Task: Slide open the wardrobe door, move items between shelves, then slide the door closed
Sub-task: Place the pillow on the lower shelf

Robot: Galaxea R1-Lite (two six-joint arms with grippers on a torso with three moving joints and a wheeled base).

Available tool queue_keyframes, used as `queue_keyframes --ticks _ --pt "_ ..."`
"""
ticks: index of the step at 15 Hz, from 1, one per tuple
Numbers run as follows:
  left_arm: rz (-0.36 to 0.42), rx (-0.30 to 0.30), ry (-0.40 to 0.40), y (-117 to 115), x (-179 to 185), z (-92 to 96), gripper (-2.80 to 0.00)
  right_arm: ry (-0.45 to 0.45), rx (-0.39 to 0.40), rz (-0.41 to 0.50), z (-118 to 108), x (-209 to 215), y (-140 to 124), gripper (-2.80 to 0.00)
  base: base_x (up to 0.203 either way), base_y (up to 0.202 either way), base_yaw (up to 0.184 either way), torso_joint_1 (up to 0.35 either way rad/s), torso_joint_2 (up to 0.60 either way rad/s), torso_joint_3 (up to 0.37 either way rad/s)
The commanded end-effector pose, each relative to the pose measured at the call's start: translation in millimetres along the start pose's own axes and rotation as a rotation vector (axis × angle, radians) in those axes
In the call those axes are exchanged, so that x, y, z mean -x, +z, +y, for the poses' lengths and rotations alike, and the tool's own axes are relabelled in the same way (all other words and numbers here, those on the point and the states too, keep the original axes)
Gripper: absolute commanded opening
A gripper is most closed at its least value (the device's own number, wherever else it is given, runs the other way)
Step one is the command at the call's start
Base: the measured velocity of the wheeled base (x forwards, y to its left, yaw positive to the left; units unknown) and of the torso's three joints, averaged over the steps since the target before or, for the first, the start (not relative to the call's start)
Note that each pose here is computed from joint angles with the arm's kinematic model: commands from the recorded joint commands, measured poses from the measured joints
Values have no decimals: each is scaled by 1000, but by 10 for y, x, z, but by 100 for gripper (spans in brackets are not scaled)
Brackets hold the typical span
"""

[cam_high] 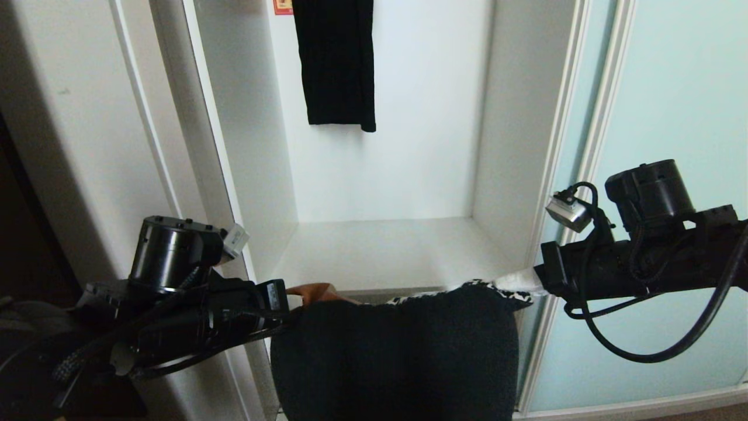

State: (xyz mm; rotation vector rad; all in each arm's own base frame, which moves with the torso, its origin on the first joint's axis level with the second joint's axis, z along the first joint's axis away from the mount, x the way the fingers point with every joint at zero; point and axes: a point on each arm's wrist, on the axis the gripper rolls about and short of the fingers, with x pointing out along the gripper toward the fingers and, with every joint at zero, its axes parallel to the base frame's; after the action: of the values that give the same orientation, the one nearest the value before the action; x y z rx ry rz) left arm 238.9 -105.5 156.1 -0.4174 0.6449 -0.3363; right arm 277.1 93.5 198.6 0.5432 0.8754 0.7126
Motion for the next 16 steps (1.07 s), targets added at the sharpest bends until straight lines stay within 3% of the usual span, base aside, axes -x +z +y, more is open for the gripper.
queue_keyframes --ticks 1,16 --pt "-19 2 -10 33 35 -23 -280 6 -3 2 0 8 -3 -280 0 0 0 0 0 0" --pt "-11 1 -2 24 3 -9 -280 3 -18 9 -50 8 -9 -280 -186 0 0 3 3 3"
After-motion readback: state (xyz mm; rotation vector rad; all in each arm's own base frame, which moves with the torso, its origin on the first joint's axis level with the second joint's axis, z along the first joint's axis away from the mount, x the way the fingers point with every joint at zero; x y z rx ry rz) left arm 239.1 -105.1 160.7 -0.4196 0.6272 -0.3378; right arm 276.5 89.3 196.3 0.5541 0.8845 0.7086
